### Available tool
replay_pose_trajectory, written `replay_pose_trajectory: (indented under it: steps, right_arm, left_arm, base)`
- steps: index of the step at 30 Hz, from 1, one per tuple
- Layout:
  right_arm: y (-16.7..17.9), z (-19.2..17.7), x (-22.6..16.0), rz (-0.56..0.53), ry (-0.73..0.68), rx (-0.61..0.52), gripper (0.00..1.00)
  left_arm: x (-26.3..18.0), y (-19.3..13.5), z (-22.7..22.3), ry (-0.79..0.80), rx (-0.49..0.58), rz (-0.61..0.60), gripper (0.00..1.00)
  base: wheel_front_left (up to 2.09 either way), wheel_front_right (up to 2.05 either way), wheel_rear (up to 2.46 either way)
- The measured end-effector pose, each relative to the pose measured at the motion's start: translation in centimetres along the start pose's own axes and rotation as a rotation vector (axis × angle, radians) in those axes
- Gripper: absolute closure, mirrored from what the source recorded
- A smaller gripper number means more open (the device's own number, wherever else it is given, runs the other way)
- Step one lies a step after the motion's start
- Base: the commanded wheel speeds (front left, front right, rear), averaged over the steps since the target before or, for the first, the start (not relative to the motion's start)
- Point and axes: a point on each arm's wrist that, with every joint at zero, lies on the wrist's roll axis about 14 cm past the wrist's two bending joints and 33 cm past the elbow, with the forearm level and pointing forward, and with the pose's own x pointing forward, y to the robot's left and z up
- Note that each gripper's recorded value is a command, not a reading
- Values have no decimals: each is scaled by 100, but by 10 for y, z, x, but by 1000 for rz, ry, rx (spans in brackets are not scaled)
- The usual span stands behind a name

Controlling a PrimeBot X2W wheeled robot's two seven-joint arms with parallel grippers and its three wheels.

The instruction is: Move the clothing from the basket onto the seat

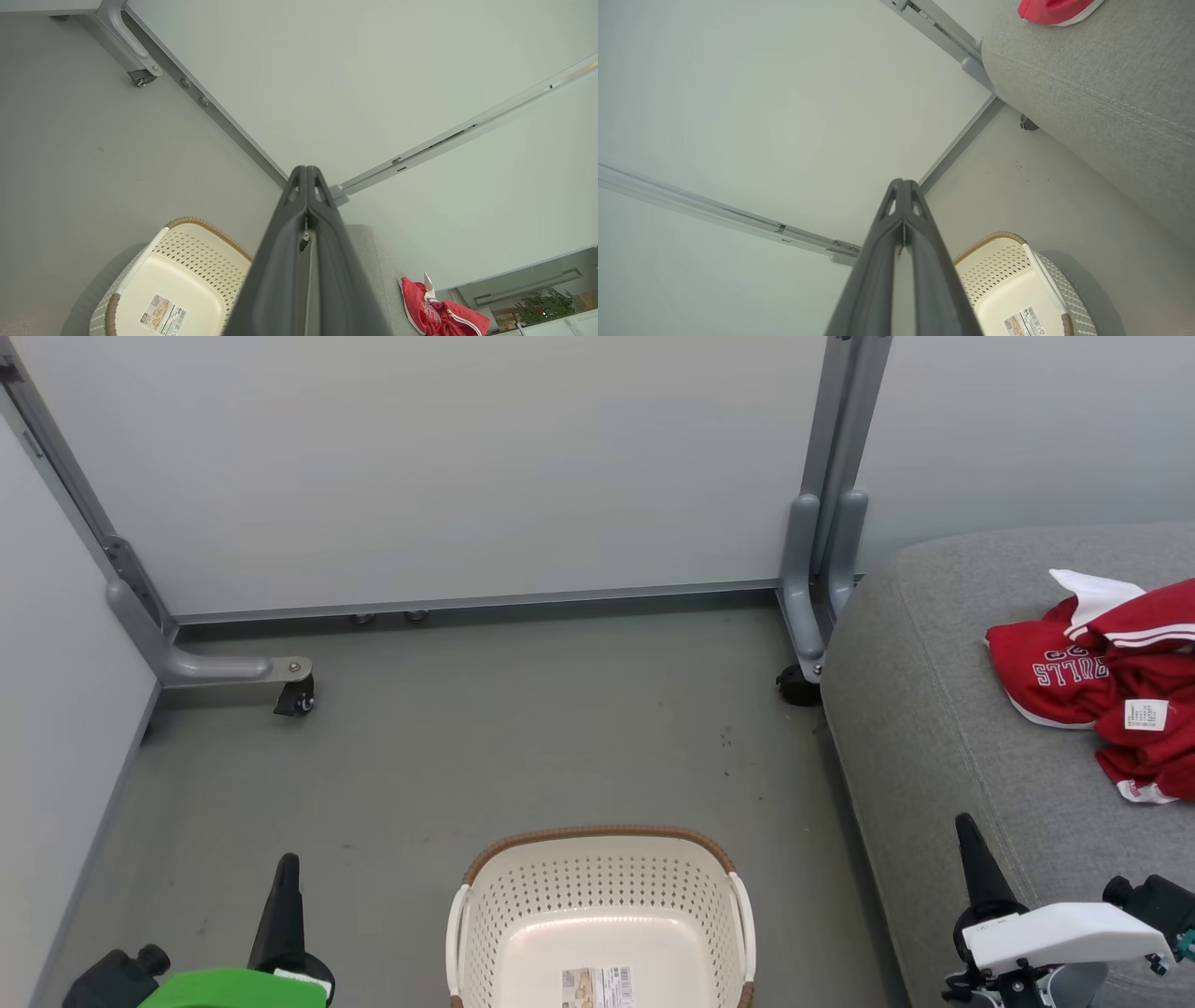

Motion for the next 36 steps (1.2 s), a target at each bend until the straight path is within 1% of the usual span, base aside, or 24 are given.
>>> replay_pose_trajectory:
  steps: [21, 36]
  right_arm:
    - [0, 7, 13, -6, -3, 228, 100]
    - [1, 13, 23, 3, -7, 360, 100]
  left_arm:
    - [18, -3, 6, 7, -218, -4, 100]
    - [29, -5, 9, 12, -346, -11, 100]
  base:
    - [0, 0, 0]
    - [0, 0, 0]
